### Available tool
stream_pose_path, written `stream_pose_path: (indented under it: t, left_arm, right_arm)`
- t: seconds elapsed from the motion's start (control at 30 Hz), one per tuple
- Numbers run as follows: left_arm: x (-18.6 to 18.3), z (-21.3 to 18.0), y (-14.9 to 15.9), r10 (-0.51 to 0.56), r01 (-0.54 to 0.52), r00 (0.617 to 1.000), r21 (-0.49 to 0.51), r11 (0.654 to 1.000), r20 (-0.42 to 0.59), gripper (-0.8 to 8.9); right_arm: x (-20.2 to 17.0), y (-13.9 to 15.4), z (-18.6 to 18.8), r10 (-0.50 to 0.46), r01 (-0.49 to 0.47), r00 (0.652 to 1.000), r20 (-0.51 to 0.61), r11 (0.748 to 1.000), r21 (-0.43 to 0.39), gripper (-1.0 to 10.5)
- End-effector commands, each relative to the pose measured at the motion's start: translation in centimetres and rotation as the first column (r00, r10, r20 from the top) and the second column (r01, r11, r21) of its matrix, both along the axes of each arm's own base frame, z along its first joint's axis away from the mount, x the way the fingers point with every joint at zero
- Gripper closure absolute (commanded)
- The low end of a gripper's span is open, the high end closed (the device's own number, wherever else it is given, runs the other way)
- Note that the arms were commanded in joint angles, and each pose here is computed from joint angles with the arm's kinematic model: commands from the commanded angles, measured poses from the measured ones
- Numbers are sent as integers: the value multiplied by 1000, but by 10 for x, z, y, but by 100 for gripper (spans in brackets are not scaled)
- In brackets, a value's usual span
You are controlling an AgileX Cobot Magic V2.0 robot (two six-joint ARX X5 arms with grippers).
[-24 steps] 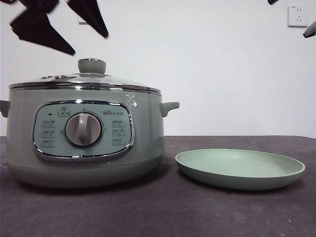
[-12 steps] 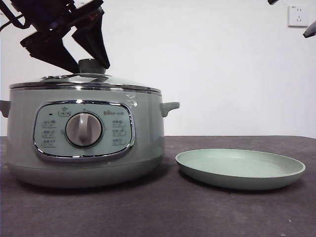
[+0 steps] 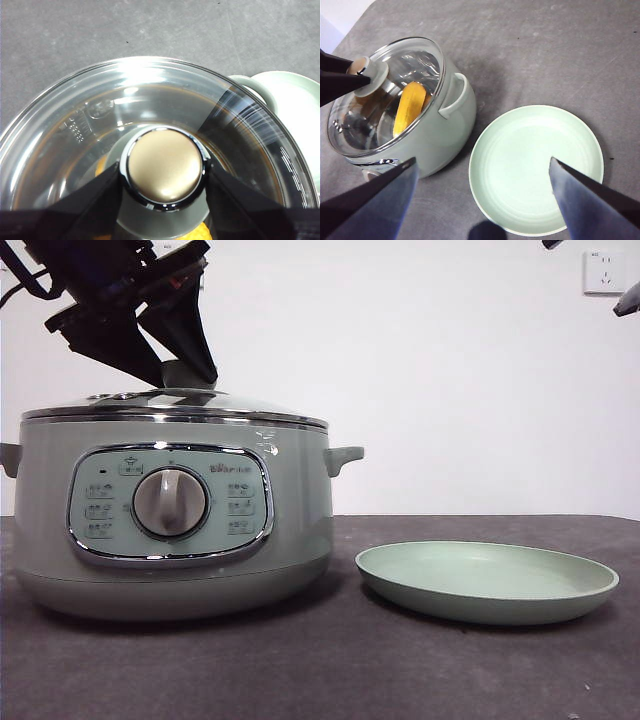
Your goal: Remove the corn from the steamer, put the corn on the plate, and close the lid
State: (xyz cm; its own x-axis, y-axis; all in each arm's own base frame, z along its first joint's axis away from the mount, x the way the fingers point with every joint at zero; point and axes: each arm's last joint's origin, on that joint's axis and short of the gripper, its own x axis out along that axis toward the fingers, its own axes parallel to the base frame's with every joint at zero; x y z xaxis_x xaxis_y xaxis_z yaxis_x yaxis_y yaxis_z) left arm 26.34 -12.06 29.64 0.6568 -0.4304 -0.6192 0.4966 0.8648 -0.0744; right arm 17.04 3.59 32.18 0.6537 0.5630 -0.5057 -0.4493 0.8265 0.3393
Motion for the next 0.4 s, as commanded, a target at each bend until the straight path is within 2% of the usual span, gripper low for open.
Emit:
stream_pose_path:
  t: [0.03, 0.27, 0.4]
  left_arm:
    - [-5, 24, 2, -5, 9, 993, -36, 999, 119, 822]
    - [-35, 75, 17, 54, -29, 955, -90, 996, 292, 822]
    - [-64, 104, 32, 127, -87, 912, -118, 989, 391, 822]
  right_arm:
    - [0, 4, 1, 21, -21, 1000, 6, 1000, 8, 506]
    - [7, 27, 2, 119, -121, 992, 32, 992, 42, 506]
    - [17, 53, -3, 205, -205, 979, 4, 977, 61, 506]
